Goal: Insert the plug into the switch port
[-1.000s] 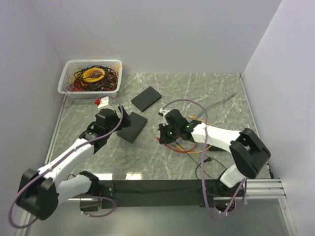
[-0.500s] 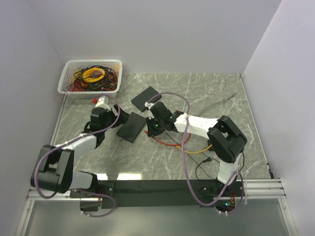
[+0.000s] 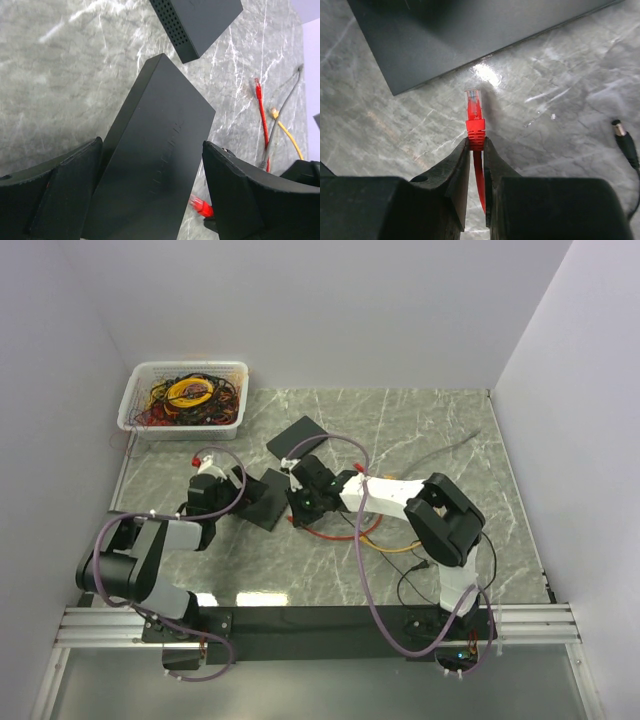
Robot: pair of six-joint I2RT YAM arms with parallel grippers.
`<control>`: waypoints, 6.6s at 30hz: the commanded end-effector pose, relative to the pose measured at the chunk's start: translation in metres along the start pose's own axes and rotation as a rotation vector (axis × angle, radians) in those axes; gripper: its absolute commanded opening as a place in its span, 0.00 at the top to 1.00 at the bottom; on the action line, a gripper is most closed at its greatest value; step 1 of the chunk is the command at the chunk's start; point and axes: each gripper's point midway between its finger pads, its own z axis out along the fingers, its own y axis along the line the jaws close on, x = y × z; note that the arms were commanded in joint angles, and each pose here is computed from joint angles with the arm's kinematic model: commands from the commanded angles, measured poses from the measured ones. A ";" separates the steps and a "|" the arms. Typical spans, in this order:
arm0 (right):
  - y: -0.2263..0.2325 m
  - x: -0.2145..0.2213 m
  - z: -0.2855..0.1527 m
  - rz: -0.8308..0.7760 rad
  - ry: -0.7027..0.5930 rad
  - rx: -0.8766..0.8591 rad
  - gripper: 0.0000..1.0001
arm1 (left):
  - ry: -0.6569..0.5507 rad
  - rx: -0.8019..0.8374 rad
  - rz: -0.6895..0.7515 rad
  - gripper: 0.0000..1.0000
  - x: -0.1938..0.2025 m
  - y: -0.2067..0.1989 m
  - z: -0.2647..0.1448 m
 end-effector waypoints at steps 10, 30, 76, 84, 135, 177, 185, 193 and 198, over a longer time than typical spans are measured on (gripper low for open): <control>0.008 -0.021 0.006 -0.021 -0.038 0.001 1.00 | 0.009 0.089 -0.026 0.14 0.010 -0.013 0.003; 0.023 -0.021 -0.007 -0.044 -0.051 0.005 1.00 | 0.024 0.037 -0.005 0.16 0.019 -0.009 0.009; 0.003 -0.024 -0.016 -0.054 -0.072 0.142 1.00 | 0.063 -0.036 0.065 0.18 0.038 -0.006 0.019; 0.010 -0.023 -0.010 -0.048 -0.065 0.103 1.00 | 0.069 -0.030 0.074 0.18 0.039 -0.008 0.020; -0.014 -0.066 -0.018 -0.239 -0.223 0.280 1.00 | 0.304 0.128 0.211 0.31 0.109 -0.012 0.025; -0.001 -0.101 -0.023 -0.505 -0.347 0.082 1.00 | 0.472 0.480 0.361 0.36 0.174 -0.056 0.000; -0.004 -0.128 -0.023 -0.443 -0.408 0.135 1.00 | 0.487 0.443 0.353 0.37 0.176 -0.050 0.006; -0.014 -0.121 -0.040 -0.348 -0.453 0.191 1.00 | 0.503 0.368 0.326 0.40 0.177 -0.038 0.018; -0.025 -0.116 -0.061 -0.255 -0.483 0.255 1.00 | 0.489 0.338 0.290 0.40 0.172 -0.029 0.018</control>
